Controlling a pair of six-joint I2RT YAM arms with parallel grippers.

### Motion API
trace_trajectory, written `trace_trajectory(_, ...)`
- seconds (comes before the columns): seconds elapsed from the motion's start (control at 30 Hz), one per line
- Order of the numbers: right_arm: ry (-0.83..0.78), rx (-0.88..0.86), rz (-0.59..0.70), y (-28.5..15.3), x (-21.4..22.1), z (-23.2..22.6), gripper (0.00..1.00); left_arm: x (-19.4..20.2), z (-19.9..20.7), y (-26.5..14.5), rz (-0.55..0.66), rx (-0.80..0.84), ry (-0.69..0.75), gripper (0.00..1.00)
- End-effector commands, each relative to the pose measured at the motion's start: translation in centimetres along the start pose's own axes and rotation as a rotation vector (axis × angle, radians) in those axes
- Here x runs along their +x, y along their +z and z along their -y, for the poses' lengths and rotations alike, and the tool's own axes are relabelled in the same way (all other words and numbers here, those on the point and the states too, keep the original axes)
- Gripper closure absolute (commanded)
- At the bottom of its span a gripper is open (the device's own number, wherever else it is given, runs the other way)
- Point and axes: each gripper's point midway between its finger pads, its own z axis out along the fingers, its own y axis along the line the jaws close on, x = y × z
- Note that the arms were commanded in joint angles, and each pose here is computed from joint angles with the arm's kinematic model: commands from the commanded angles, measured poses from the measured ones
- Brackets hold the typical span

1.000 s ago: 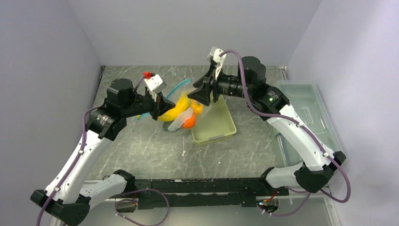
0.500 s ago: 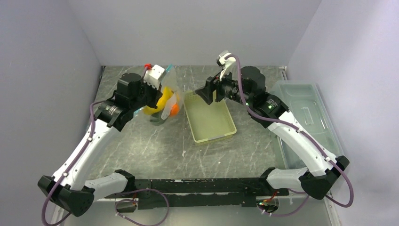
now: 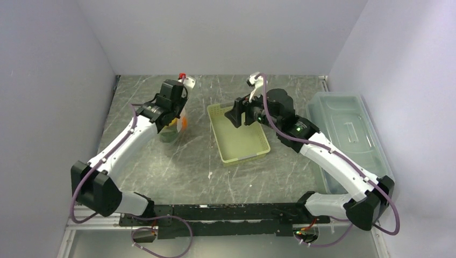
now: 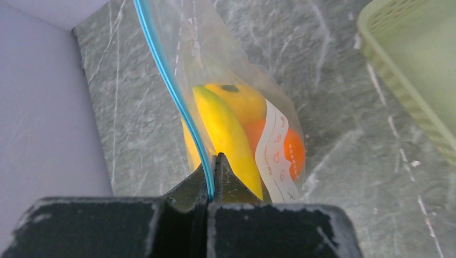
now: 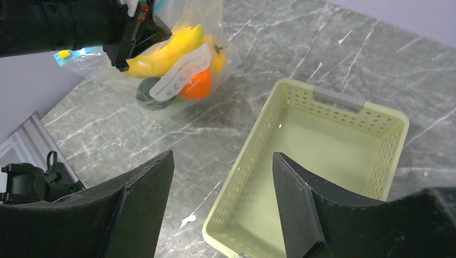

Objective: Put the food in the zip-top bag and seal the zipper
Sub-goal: Place the zipper food storage bag at the center of the board.

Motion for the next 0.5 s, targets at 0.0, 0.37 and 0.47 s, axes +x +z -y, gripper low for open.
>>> trace_trajectory(0.0, 0.049, -0.016, 0.101, -0.5, -1.8, -0.4, 0.29, -1.0, -1.9, 0.7, 0.023, -0.122, 0.019, 1.0)
trace_trajectory(0.37, 0.047, 0.007, 0.122, -2.6, -0.7, 0.1, 0.28, 2.6, 4.0, 2.8, -0.126, -0.12, 0.2, 1.0)
trace_trajectory(0.47, 0.048, 0.007, 0.129, -3.1, -0.5, 0.2, 0.28, 3.9, 6.2, 2.7, -0.179, -0.09, 0.214, 1.0)
